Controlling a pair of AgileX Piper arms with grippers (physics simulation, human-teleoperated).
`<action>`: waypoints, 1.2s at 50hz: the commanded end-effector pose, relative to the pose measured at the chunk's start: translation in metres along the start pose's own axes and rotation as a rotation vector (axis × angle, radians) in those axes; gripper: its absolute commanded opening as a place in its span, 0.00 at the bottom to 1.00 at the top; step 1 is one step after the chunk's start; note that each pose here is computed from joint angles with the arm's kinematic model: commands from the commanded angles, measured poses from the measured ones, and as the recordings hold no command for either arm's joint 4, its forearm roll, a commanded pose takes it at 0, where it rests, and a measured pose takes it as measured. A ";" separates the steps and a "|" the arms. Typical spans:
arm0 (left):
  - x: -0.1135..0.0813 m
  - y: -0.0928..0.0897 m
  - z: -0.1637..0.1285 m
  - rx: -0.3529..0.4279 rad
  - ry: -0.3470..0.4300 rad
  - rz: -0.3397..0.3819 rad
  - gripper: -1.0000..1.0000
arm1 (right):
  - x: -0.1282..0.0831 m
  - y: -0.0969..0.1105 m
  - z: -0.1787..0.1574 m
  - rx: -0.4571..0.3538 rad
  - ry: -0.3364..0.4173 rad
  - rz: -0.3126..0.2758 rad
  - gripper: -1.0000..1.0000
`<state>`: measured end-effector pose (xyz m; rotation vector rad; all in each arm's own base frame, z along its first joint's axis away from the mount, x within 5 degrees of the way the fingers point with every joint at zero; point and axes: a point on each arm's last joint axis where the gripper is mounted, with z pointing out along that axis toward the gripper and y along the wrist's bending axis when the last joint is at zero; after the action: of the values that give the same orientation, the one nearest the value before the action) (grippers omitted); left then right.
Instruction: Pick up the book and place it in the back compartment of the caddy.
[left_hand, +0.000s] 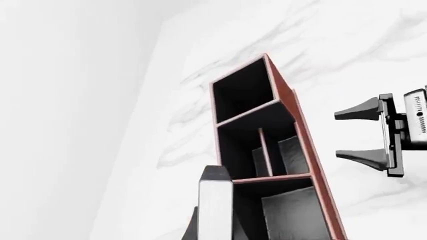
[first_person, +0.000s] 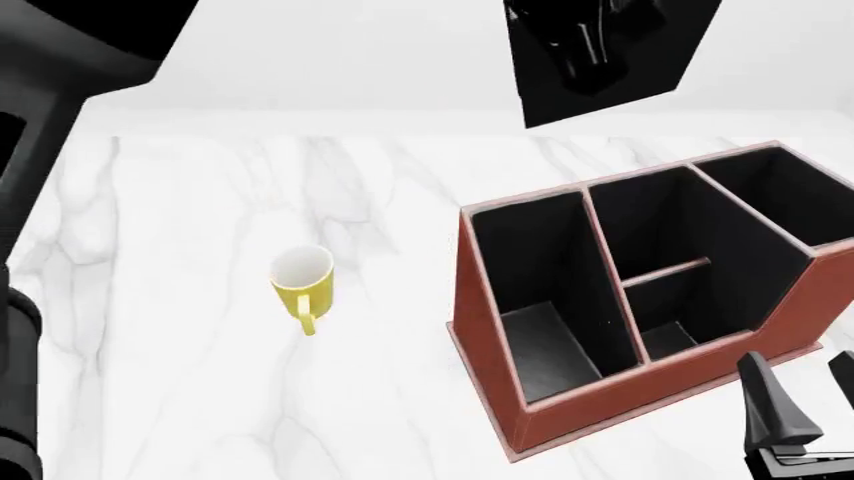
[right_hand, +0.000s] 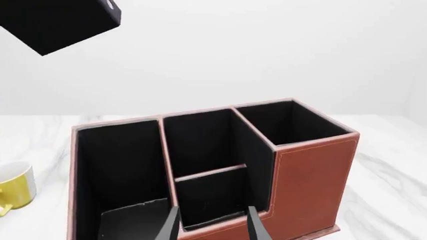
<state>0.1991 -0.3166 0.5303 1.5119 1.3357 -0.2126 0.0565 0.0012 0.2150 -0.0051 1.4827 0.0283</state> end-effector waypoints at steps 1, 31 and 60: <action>-0.017 -0.014 0.014 0.012 -0.061 -0.028 0.00 | 0.000 0.000 0.000 -0.002 -0.002 0.001 1.00; -0.007 -0.083 0.083 0.092 -0.118 -0.124 0.00 | 0.000 0.000 0.000 -0.004 -0.004 0.000 1.00; 0.025 -0.103 0.131 0.089 -0.092 -0.195 0.00 | -0.001 0.000 0.000 -0.007 -0.005 -0.001 1.00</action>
<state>0.1832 -0.4155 0.4096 1.4372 1.4170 -0.4717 0.0560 0.0015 0.2154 -0.0099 1.4784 0.0315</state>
